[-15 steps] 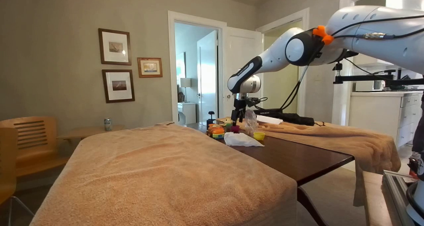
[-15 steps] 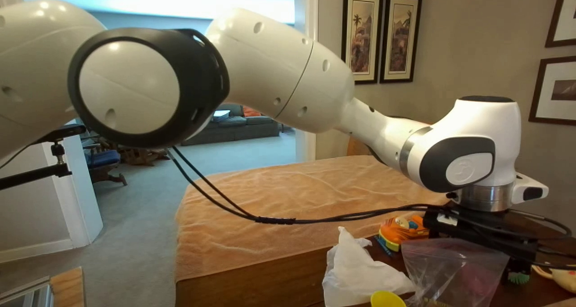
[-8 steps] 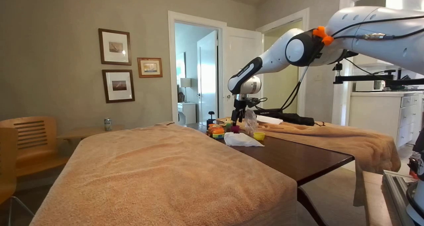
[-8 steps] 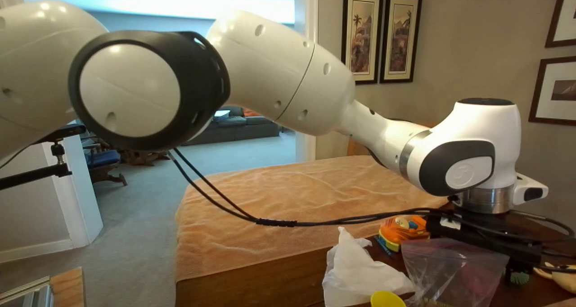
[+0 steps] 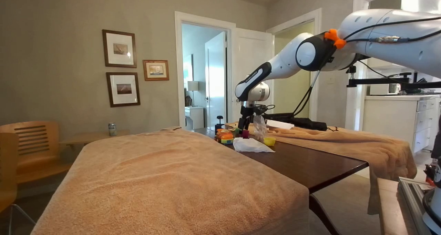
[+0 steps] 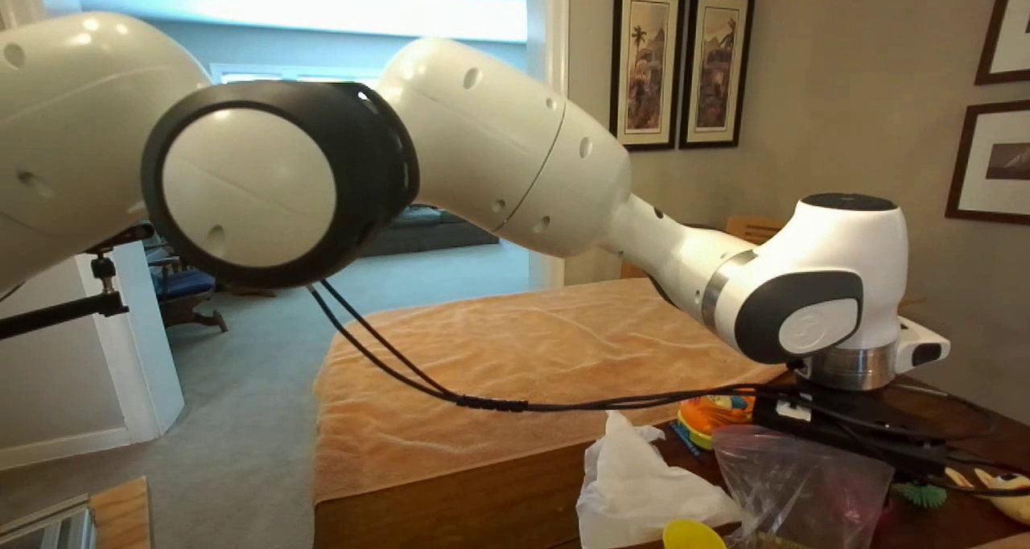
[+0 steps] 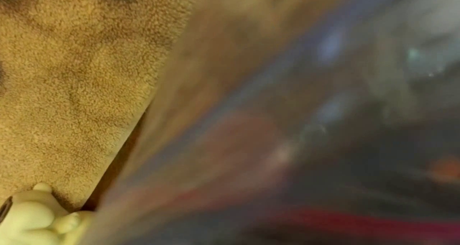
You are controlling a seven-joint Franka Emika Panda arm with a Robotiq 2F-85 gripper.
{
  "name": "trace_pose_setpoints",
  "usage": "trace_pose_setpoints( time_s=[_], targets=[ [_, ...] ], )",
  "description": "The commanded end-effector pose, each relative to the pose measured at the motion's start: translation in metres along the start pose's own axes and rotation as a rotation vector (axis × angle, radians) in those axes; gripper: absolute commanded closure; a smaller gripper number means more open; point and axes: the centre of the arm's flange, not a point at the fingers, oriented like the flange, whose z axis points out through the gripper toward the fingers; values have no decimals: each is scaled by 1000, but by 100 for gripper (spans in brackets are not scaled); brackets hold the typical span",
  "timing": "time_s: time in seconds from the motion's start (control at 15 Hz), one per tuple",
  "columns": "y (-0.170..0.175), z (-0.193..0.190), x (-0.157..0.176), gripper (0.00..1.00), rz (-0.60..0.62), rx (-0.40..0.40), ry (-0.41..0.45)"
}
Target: Move the purple bowl forwards.
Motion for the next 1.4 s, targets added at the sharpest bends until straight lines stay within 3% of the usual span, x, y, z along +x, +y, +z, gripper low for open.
trace_pose_setpoints(
  time_s=[0.0,0.2,0.27,0.4,1.0,1.33],
  targets=[
    [0,5,1,0,-24,4,25],
    [0,4,0,2,-21,3,23],
    [0,4,1,26,-21,4,20],
    [-1,5,0,32,-22,4,16],
    [0,4,0,99,-18,-11,9],
    [1,2,-2,98,-14,-19,7]
  ],
)
